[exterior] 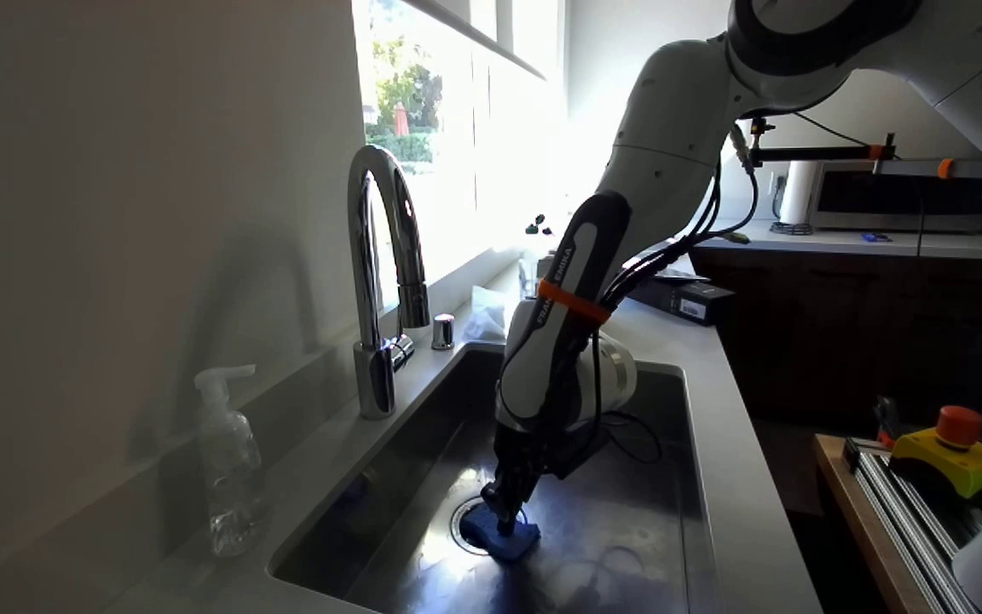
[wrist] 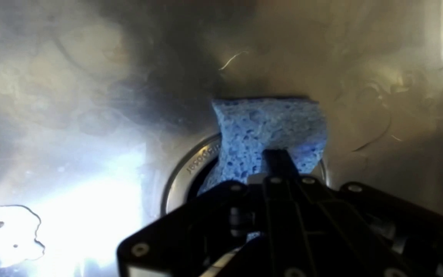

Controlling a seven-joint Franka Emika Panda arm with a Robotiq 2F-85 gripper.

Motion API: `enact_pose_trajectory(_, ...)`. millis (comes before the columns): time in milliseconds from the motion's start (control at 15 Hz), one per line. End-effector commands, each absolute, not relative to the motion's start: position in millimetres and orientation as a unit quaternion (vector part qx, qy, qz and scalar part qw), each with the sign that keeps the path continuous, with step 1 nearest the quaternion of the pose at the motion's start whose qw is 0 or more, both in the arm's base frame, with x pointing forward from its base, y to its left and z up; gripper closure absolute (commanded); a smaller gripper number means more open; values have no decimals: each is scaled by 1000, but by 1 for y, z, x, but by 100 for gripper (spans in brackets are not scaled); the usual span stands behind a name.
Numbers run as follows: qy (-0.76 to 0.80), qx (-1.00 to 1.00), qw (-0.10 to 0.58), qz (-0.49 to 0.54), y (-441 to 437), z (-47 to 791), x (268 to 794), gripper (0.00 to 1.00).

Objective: Push the faucet handle to the left the move the blue sponge in the sink to the left.

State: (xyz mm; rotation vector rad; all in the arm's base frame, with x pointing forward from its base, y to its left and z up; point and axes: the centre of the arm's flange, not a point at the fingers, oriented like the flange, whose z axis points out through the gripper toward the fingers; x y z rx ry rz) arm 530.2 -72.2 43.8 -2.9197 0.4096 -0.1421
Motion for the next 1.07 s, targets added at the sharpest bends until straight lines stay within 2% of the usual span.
enact_pose_trajectory(0, 135, -986, 87, -42, -69, 29, 534, 100)
enact_pose_trajectory(1000, 100, -990, 96, -27, -43, 27, 528, 100)
